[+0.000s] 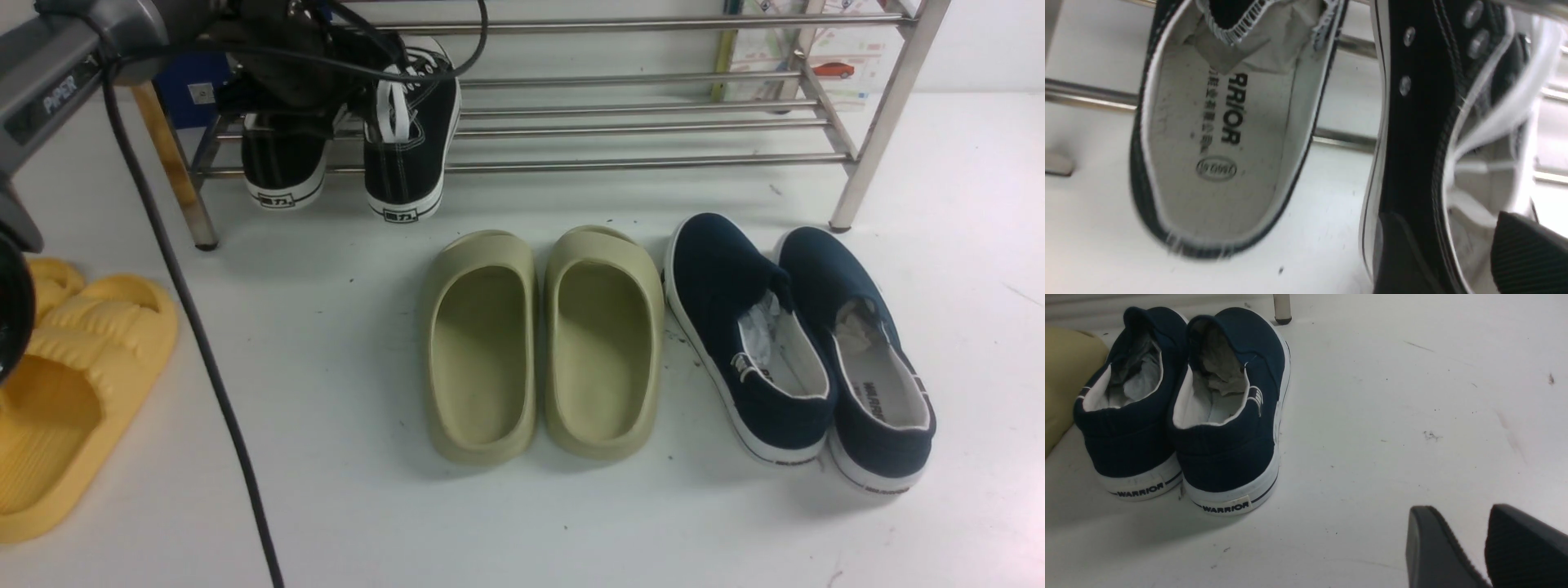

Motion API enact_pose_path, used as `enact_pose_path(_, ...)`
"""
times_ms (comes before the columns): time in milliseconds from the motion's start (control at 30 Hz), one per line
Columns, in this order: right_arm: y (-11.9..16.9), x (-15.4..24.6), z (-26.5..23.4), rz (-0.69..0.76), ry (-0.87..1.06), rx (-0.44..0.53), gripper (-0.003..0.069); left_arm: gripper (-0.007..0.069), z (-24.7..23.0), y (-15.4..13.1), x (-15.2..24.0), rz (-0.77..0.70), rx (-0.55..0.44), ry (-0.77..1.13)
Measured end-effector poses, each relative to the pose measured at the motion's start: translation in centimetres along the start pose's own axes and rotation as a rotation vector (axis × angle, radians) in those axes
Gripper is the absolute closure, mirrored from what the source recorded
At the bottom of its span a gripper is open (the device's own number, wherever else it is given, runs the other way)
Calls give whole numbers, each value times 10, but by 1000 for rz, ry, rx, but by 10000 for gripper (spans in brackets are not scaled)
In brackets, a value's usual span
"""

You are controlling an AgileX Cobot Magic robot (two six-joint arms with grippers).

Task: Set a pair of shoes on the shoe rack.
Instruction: Use the left arm to put a shoe into the shoe rack

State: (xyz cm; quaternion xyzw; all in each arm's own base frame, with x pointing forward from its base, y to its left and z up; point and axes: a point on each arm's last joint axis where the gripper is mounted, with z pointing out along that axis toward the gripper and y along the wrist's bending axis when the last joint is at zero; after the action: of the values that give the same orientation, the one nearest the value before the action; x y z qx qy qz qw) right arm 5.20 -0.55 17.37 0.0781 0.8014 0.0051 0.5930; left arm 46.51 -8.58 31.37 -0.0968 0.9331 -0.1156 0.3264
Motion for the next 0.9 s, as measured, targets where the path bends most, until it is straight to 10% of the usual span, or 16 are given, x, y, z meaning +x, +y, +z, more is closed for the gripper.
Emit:
enact_pose_path(467, 0, 0, 0, 0, 0, 0, 419, 637, -64, -12, 42, 197, -32, 198)
enact_pose_path(900, 0, 0, 0, 0, 0, 0, 419, 638, 30, -32, 74, 220, 57, 96)
